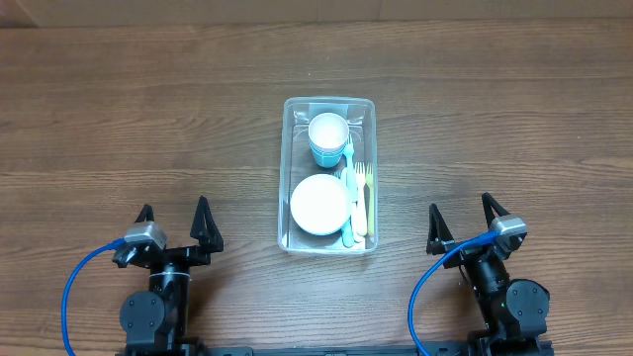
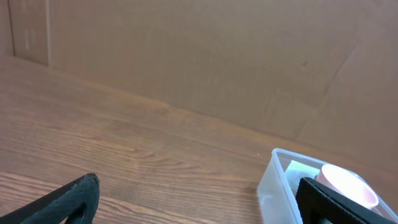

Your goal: Pack container

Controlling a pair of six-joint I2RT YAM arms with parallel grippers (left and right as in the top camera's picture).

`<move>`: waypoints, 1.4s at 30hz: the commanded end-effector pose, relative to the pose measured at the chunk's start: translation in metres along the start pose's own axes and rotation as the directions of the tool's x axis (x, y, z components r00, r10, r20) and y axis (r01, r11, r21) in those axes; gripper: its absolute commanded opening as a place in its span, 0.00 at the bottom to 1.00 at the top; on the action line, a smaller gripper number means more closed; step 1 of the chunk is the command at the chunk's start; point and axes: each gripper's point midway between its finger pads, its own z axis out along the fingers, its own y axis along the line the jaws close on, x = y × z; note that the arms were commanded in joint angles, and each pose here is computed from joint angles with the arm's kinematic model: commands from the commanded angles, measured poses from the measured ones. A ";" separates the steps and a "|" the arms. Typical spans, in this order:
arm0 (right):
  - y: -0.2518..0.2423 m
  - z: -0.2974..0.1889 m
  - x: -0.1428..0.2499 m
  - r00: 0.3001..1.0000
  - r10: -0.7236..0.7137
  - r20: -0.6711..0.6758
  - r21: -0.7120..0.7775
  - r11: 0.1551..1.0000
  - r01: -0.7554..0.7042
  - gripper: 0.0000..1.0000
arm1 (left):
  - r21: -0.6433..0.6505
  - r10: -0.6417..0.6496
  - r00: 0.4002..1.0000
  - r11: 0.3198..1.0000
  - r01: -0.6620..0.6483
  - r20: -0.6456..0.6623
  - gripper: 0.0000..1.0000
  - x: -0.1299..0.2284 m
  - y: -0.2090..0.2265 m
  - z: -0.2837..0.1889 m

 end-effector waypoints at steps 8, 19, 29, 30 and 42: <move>-0.002 0.000 0.001 1.000 0.004 0.006 0.005 1.000 -0.004 1.00 | 0.013 0.294 0.956 0.956 -0.294 -0.014 1.00 0.011 0.002 0.001; -0.002 0.000 0.001 1.000 0.004 0.006 0.005 1.000 -0.004 1.00 | 0.021 0.390 0.920 0.921 -0.390 -0.036 1.00 0.027 0.007 0.002; -0.002 0.000 0.001 1.000 0.004 0.006 0.005 1.000 -0.004 1.00 | 0.024 0.397 0.915 0.918 -0.396 -0.071 1.00 0.036 0.010 0.001; -0.002 0.000 0.001 1.000 0.004 0.006 0.005 1.000 -0.004 1.00 | 0.024 0.397 0.915 0.918 -0.396 -0.070 1.00 0.036 0.010 0.001; -0.002 0.000 0.001 1.000 0.004 0.006 0.005 1.000 -0.004 1.00 | 0.023 0.397 0.915 0.918 -0.396 -0.070 1.00 0.036 0.010 0.001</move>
